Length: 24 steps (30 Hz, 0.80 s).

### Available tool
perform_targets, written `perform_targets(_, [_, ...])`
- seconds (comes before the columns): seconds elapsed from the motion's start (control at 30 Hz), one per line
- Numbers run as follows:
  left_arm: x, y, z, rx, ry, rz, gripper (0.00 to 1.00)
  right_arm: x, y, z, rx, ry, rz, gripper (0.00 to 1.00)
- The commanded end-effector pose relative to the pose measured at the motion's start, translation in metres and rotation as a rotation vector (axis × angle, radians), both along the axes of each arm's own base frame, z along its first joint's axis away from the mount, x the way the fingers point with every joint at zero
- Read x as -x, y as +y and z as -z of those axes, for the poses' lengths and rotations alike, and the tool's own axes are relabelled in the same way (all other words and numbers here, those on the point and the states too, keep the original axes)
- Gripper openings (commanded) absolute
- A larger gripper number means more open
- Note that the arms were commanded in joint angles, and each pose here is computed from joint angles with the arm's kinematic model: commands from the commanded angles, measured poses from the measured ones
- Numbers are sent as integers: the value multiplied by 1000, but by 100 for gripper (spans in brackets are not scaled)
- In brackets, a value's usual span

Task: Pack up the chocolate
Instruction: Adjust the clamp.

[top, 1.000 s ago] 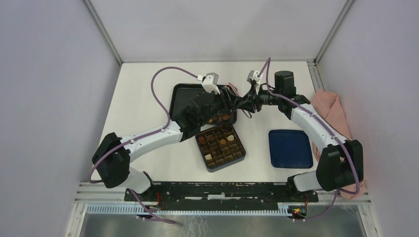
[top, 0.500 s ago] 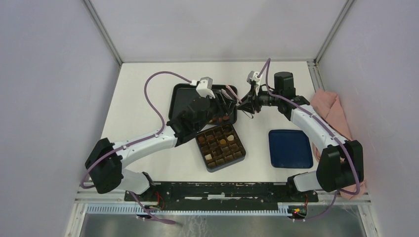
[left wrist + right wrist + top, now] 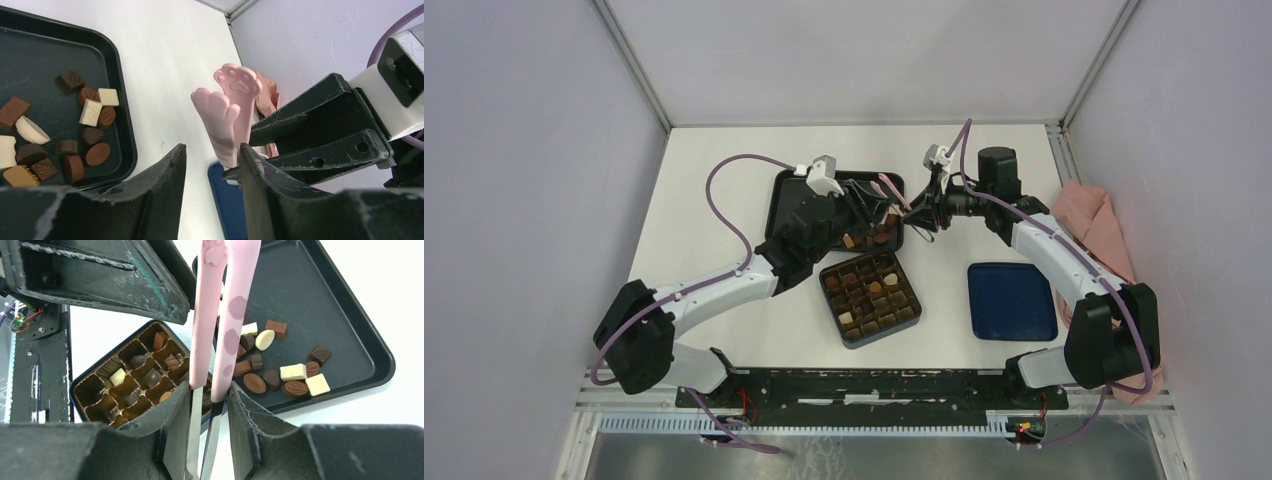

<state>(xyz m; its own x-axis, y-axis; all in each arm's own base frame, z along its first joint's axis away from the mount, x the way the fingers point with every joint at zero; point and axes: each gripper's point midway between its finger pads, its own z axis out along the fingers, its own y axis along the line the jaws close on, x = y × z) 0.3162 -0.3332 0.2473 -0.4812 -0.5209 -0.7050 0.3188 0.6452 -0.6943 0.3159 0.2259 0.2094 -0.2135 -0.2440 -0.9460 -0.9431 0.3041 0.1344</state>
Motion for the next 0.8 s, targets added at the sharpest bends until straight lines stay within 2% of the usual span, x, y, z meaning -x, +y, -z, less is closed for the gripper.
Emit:
perform_targets(0.0, [-4,-12,-25,110,-20,22,49,5,5,-21,-50,-53,-36,37])
perform_targets(0.3, [-15,-21,-18,105,33,2,51,3,5,-19,-38,-62,-23,36])
perform_targets(0.47, [-20,-27,-16,112,62,-4,48,5,9,-16,-33,-57,-29,36])
perform_targets(0.63, [-20,-30,-17,119,64,3,39,5,9,-18,-35,-61,-25,36])
perform_targets(0.77, [-20,-29,-19,118,59,6,25,5,9,-18,-39,-56,-23,36])
